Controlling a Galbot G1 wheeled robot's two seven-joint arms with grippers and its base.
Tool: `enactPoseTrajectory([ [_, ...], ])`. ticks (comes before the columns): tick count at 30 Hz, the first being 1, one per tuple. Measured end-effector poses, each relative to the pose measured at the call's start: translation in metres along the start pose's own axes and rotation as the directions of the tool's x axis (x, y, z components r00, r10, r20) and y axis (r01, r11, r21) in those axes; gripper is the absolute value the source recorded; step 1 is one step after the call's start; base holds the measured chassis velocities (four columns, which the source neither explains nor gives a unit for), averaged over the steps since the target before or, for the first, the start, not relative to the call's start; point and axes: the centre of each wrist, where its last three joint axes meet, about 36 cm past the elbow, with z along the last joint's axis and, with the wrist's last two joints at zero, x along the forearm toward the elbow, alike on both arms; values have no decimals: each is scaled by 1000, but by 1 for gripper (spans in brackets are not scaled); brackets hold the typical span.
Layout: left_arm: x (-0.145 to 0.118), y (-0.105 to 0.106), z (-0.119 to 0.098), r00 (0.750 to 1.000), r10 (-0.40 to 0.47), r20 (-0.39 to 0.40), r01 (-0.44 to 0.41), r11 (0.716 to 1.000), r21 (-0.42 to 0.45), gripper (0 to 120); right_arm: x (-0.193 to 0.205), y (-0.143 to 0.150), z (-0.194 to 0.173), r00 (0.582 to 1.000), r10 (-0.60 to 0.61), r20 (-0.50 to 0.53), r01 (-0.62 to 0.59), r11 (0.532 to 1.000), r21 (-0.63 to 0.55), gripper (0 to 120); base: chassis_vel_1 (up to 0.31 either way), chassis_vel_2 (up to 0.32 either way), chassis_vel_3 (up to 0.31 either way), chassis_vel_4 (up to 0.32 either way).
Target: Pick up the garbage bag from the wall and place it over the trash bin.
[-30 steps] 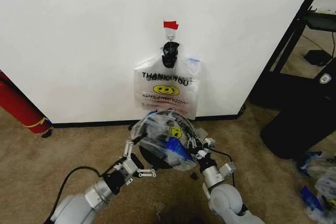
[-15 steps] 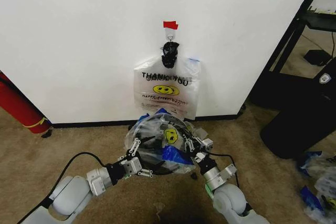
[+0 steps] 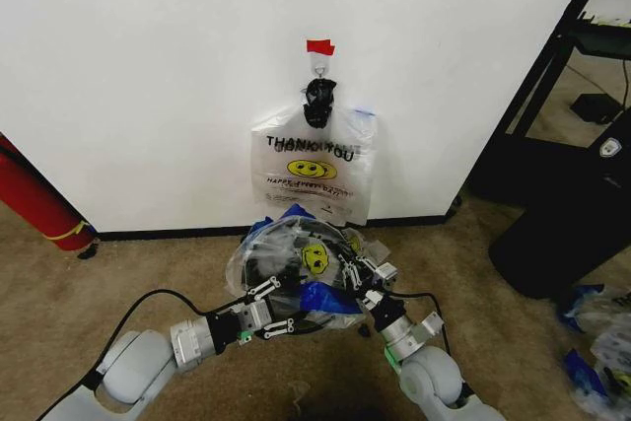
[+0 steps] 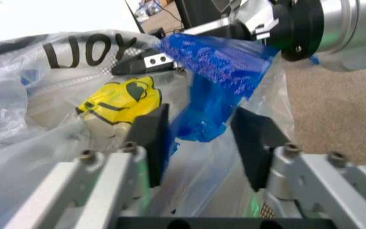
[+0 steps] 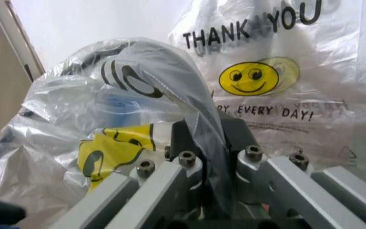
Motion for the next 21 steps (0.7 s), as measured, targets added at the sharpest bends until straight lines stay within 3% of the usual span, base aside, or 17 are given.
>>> enactPoseTrajectory([
  [9, 1, -1, -3, 1000, 3, 24, -3, 1000, -1, 1, 0, 0, 2, 999, 42, -2, -42, 999, -22, 1, 0, 0, 0, 0],
  [16, 8, 1, 2, 994, 86, 60, -83, 995, -50, 0, -3, 0, 0, 992, 125, -23, -127, 989, -78, 1, 0, 0, 0, 0],
  [21, 15, 8, 8, 986, 163, 42, -158, 981, -113, 0, -3, 0, -3, 987, 159, -31, -162, 979, -121, 1, 0, 0, 0, 0],
])
